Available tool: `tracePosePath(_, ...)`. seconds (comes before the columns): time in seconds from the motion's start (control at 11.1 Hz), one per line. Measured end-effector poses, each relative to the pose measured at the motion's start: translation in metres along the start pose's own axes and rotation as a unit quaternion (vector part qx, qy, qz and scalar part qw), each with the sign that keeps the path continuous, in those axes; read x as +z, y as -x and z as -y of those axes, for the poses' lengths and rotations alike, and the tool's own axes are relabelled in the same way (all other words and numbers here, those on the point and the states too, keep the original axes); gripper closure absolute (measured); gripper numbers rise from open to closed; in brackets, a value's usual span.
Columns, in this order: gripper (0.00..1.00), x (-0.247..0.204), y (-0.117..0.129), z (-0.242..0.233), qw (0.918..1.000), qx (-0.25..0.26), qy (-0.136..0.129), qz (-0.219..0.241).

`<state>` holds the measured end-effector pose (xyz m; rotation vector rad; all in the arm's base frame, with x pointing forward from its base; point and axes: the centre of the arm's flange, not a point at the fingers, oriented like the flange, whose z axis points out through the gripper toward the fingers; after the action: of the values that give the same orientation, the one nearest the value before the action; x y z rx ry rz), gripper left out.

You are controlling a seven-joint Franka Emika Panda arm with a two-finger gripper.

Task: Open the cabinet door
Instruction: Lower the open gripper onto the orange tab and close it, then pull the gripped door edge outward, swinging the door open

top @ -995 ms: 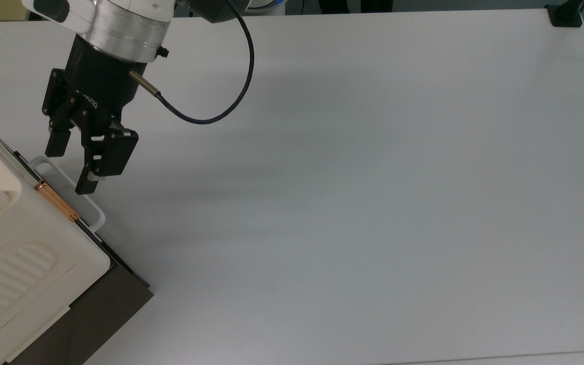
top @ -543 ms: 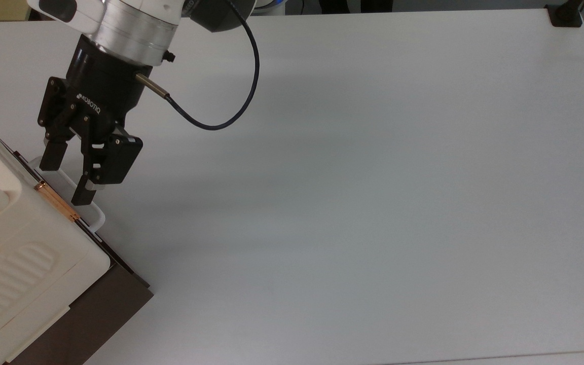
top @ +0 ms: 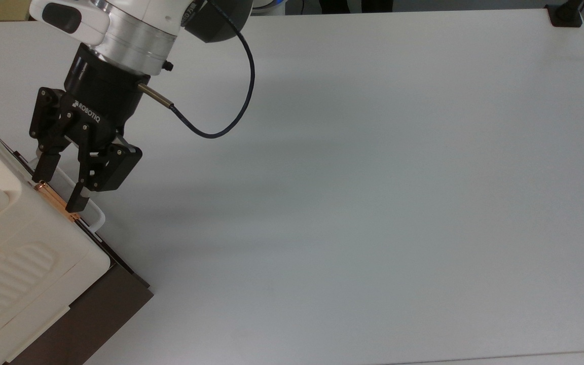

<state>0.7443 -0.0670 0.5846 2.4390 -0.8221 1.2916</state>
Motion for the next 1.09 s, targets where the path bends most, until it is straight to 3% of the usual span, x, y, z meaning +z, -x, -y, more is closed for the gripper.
tracePosePath(0.18, 0.42, 0.0039, 0.0016, -0.0007, 0.9999, -0.011, -0.001, -0.001)
tracePosePath(0.36, 0.53, 0.0061, 0.0022, -0.0023, 0.9999, -0.016, 0.002, -0.001)
tracePosePath(0.63, 0.85, 0.0068, 0.0045, -0.0017, 0.9996, -0.027, 0.002, -0.001)
tracePosePath(1.09, 0.86, 0.0026, 0.0066, -0.0022, 0.9996, -0.028, -0.001, 0.004)
